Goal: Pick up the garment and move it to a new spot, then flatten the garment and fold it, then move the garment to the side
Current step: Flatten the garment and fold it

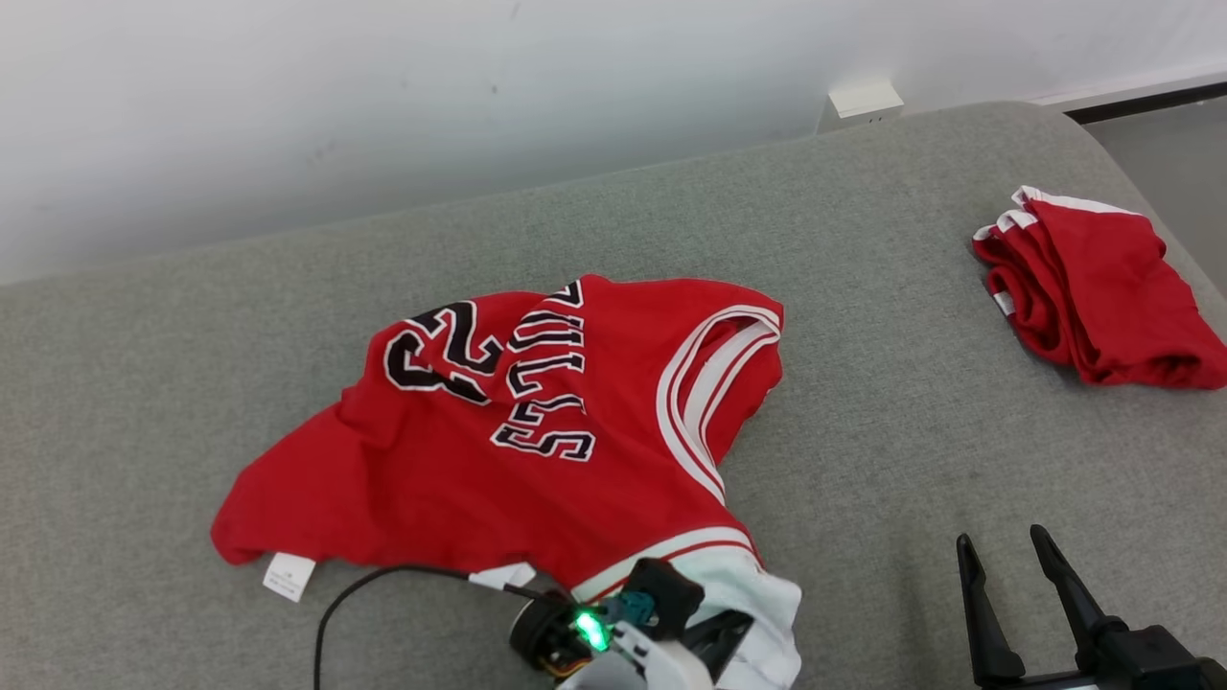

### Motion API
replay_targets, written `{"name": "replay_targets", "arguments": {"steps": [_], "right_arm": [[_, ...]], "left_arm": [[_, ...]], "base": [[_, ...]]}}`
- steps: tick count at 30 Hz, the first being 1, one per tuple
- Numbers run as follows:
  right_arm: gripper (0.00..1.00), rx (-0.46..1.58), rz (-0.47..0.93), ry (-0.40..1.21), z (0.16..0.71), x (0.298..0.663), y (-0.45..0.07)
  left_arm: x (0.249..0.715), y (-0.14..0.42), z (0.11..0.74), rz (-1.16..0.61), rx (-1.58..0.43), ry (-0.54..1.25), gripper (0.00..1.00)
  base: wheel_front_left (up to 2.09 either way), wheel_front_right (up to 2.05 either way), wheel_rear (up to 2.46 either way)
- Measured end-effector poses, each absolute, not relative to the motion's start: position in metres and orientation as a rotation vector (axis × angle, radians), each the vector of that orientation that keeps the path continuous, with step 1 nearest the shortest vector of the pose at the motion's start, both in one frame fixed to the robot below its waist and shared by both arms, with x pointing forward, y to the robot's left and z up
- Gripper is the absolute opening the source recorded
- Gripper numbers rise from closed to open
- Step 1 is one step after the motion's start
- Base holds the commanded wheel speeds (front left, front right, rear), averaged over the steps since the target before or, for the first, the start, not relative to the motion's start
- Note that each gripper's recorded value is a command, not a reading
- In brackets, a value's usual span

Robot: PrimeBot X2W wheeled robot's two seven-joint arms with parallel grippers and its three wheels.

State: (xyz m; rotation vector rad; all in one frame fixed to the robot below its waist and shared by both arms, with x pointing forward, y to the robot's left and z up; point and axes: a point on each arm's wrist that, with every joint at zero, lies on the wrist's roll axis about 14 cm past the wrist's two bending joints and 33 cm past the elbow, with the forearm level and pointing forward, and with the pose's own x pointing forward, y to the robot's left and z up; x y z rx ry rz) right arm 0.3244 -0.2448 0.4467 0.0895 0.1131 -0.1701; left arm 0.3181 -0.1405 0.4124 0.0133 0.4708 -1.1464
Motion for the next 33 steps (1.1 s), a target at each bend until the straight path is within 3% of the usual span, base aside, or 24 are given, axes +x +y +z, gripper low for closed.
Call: {"name": "replay_targets", "arguments": {"steps": [12, 13, 15, 25, 33], "right_arm": [[1.0, 0.089, -0.158, 0.108, 0.448, 0.323, -0.241], [1.0, 0.089, -0.157, 0.109, 0.448, 0.323, -0.241], [1.0, 0.091, -0.155, 0.11, 0.447, 0.323, -0.24], [1.0, 0.096, -0.154, 0.067, 0.459, 0.322, -0.241], [1.0, 0.063, -0.159, -0.031, 0.489, 0.323, -0.248]], "left_arm": [[0.307, -0.167, 0.441, -1.197, -0.086, 0.386, 0.0], [0.306, -0.166, 0.437, -1.195, -0.075, 0.399, 0.11], [0.305, -0.163, 0.43, -1.191, -0.054, 0.42, 1.0], [0.328, -0.137, 0.443, -1.082, -0.052, 0.389, 1.0], [0.371, -0.064, 0.494, -0.787, -0.126, 0.158, 1.0]], "base": [[0.0, 0.0, 0.0], [0.0, 0.0, 0.0], [0.0, 0.0, 0.0], [0.0, 0.0, 0.0], [0.0, 0.0, 0.0]]}}
